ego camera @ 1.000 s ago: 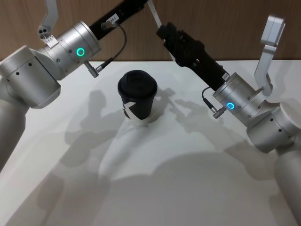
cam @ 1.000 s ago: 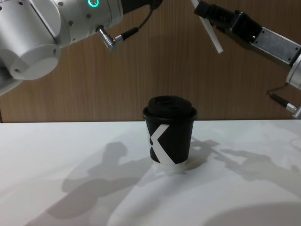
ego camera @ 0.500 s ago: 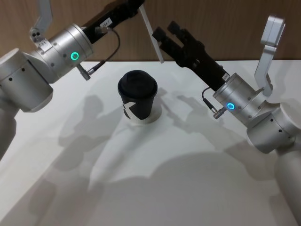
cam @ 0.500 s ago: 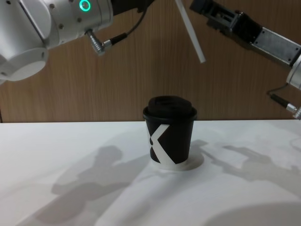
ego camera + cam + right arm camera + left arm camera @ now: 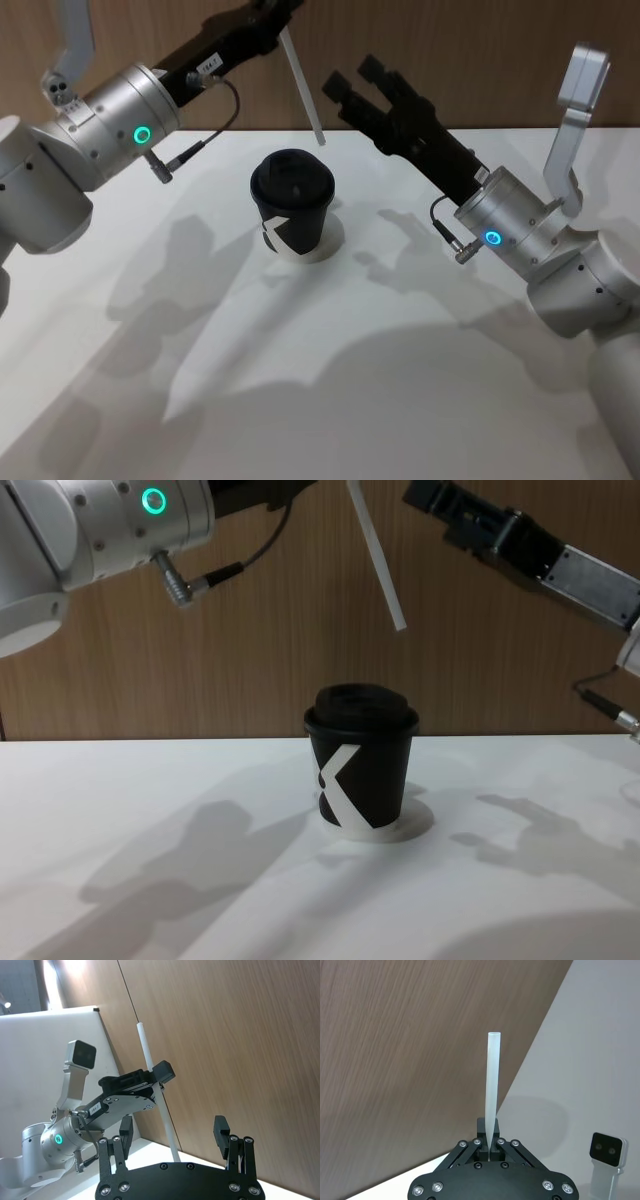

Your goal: Pick up the straw with one hand, pass it to the other hand, and insert it into the cup.

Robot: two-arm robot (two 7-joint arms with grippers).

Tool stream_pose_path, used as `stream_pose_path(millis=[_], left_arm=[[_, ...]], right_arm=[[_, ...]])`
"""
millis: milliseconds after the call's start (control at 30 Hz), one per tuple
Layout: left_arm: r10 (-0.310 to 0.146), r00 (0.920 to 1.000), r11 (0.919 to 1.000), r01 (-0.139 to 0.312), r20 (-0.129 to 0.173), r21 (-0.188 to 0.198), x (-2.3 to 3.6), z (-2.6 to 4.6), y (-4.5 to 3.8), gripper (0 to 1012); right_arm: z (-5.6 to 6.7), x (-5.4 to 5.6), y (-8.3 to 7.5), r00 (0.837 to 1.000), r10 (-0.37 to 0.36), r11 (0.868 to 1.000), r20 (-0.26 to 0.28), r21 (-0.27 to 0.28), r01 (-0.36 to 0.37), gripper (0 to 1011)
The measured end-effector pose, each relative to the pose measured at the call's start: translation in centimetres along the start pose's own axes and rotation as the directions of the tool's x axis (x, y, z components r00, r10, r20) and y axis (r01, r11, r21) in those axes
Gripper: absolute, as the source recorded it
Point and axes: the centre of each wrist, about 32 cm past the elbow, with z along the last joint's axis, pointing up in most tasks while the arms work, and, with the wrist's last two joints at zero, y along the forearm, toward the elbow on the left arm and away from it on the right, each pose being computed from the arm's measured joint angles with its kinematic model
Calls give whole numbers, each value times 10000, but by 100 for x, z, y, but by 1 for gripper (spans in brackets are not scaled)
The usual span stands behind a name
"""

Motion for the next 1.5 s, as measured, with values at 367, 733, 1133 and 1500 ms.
stream_pose_path(millis=[367,733,1133,1500], left_arm=[[89,9992,9997,-98,399,225,-45,-10,85,16],[224,9967,9978,-272,780,606,-71,-57,163,16],[336,9922,9959,-434,1204,796,-50,-97,163,16],[259,9885,9954,-393,1491,875,-22,-117,118,16]], right_arm=[[-18,-28,-32,10000,16,10000,-48,-23,-16,1001],[-28,-42,-48,10000,-5,10000,-78,-30,5,1001],[-34,-48,-53,10000,-10,10000,-94,-35,10,1001],[-33,-49,-56,10000,-12,10000,-93,-39,12,1001]])
